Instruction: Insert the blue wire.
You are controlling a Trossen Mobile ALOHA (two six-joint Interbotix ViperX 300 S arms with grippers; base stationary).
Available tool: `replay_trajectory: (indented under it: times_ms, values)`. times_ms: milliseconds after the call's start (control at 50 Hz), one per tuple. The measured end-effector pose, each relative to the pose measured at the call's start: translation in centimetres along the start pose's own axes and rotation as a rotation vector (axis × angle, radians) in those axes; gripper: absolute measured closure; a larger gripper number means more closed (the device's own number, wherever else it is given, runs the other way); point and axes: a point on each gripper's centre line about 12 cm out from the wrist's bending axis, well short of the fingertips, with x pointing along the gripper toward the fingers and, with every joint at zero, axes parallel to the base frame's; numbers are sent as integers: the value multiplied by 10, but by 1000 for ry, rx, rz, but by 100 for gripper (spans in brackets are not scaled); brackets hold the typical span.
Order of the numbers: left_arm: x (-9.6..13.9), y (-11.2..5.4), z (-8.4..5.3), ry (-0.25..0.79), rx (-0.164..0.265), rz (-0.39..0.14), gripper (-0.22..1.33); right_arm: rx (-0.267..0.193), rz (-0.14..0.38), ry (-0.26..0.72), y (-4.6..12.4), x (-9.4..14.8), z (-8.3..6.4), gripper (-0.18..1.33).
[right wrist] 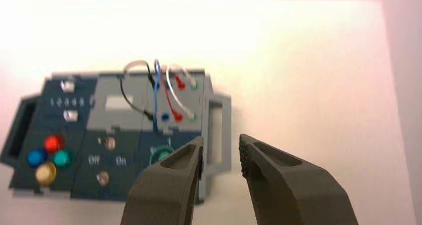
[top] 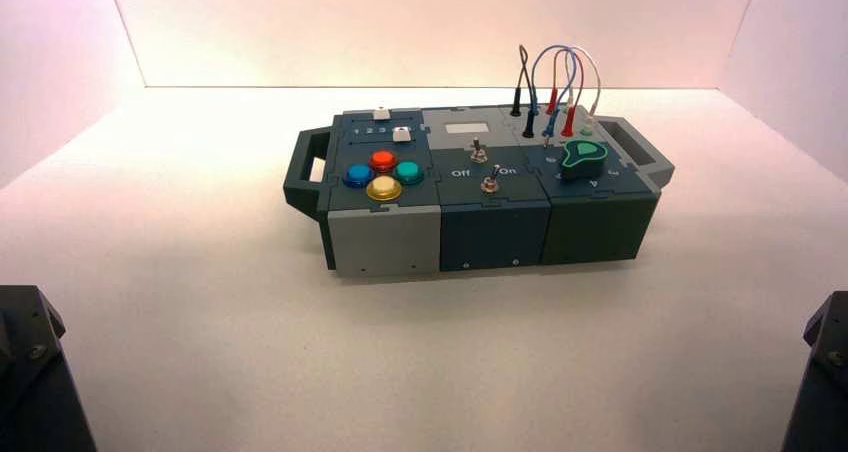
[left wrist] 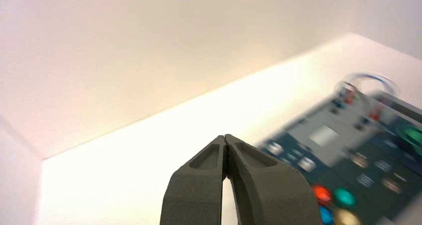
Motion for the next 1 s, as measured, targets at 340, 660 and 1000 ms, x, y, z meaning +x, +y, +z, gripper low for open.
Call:
replay_trajectory:
  times_ms: [340,660,1000]
  values:
    - [18,-20,-1,152,14,-157,128,-69,61,125,19,14,1,33]
    - [18,-26,1,206,-4,-213,128,-100,98,323,33,40,-1,34]
    - [23,-31,-4,284,-31,-268,128,-143,131,367,53,74,1,26]
